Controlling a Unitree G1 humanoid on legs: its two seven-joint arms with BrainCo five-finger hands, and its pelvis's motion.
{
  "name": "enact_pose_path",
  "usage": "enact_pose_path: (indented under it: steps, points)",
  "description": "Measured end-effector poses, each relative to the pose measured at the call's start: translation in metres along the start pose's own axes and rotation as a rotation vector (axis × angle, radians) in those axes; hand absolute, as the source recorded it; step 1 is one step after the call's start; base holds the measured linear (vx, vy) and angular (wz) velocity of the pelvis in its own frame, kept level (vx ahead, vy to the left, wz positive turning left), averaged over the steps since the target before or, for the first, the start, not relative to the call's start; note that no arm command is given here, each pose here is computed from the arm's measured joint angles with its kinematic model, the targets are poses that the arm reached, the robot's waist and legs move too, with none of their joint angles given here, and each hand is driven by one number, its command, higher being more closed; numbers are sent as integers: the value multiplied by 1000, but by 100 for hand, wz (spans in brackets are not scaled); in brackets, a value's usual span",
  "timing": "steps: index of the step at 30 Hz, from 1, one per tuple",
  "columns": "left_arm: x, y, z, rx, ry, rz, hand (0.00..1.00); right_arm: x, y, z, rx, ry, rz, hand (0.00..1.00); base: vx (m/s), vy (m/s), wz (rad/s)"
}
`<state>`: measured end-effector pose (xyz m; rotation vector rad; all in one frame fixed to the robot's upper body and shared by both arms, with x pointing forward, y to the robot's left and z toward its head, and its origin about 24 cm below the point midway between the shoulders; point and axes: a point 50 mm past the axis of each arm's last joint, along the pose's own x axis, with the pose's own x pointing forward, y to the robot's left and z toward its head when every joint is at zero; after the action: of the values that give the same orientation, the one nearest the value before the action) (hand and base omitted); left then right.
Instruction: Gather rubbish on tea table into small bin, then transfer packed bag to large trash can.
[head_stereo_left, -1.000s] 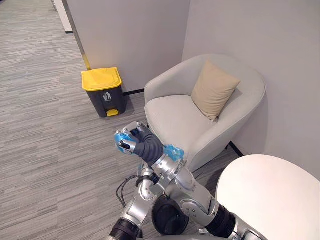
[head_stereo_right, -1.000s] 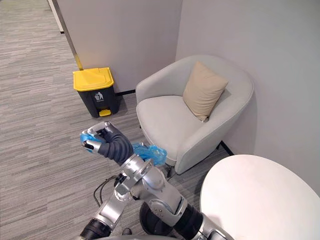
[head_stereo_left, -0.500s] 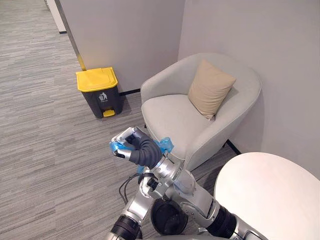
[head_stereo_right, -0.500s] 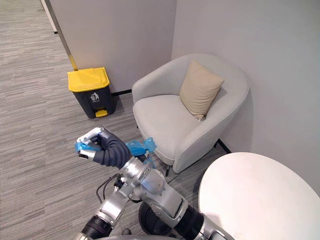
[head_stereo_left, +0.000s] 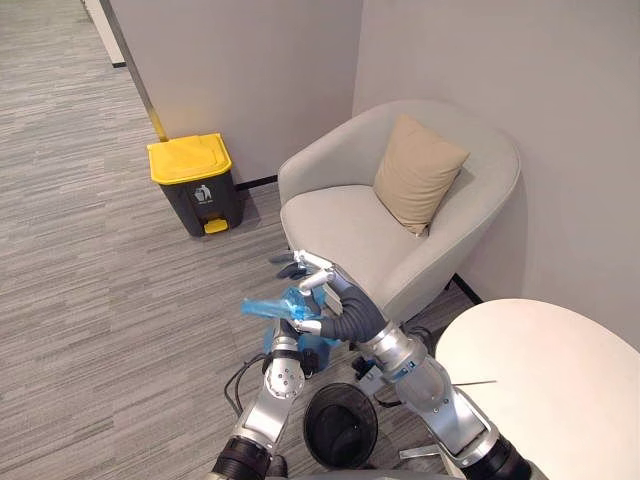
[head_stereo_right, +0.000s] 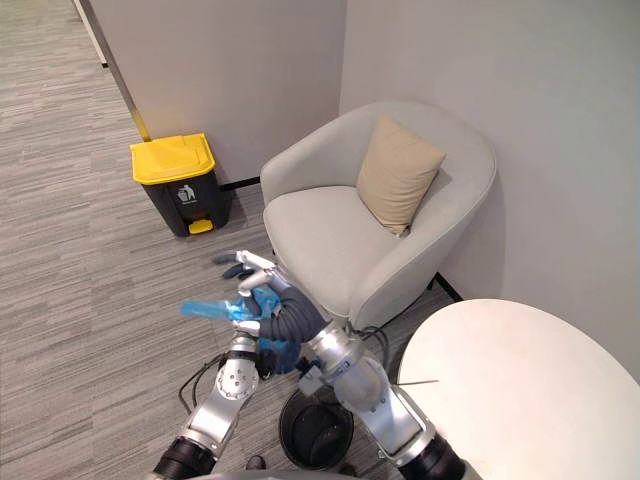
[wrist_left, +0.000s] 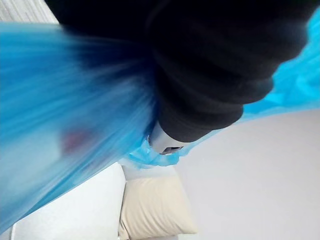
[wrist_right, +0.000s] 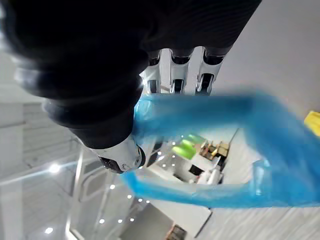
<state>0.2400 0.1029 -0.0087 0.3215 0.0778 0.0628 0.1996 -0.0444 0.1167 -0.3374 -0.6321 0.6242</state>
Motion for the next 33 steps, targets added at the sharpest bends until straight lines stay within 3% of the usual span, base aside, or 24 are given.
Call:
enact_pose_path:
  steps: [9,16,26,33]
  points:
    - [-4,16,-17,-37,77,52,100,-23,-7,-15,-254,101,25,0,0,0,0]
    - [-10,28,-30,-55,130,101,100,-52,-20,-39,-300,284,-59,0,0,0,0]
    - [-40,50,-78,-20,319,111,100,-128,-38,-108,68,759,-504,0,0,0,0]
    - [-59,56,-103,0,426,76,100,-171,-13,-139,228,1010,-574,0,0,0,0]
